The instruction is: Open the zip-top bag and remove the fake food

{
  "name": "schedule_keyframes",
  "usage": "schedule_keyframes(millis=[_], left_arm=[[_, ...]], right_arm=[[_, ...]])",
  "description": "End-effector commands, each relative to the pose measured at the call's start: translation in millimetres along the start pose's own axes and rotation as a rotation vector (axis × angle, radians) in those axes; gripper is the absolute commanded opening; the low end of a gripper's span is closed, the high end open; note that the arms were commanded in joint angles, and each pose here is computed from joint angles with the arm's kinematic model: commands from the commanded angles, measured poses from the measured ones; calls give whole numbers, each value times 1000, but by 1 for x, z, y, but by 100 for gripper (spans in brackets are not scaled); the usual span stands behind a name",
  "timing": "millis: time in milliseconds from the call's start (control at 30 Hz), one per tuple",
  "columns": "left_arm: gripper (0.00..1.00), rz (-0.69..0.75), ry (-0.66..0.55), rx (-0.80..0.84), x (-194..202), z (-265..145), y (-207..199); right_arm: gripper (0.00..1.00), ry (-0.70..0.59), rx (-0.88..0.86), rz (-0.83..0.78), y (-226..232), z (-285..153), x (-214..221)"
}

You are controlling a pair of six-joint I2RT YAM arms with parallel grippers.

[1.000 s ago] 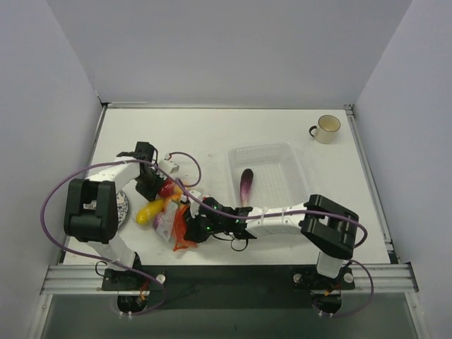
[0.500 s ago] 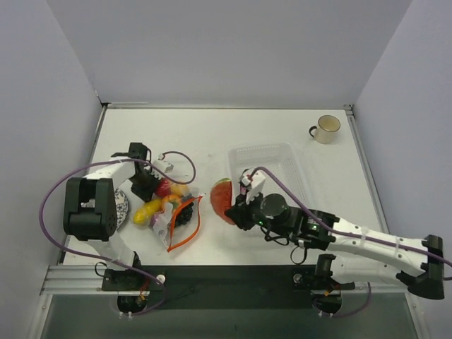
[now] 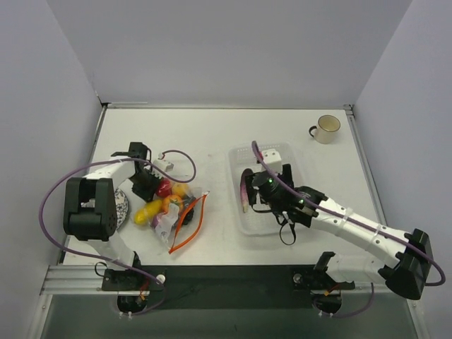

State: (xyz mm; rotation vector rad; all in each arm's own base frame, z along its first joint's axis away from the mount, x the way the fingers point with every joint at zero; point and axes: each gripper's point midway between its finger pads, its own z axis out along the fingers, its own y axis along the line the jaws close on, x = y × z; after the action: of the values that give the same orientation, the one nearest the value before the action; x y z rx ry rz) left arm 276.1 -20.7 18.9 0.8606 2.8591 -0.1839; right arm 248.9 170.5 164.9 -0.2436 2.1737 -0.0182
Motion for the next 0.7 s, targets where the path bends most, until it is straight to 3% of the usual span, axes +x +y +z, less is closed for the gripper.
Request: schedule_keyframes(millis=[0, 267, 400, 667], left_arm=[[0, -10, 12, 26, 4, 8, -8], [0, 3, 35, -19, 3, 20, -1], [0, 9, 54, -31, 5, 28, 0], [0, 25, 64, -40, 2, 32, -6]], right_arm=[[85, -107, -62, -125, 36, -20, -31], [77, -225, -397, -316, 173, -40, -7], [72, -216, -539, -395, 226, -33, 17], [71, -187, -616, -444, 276, -7, 32]])
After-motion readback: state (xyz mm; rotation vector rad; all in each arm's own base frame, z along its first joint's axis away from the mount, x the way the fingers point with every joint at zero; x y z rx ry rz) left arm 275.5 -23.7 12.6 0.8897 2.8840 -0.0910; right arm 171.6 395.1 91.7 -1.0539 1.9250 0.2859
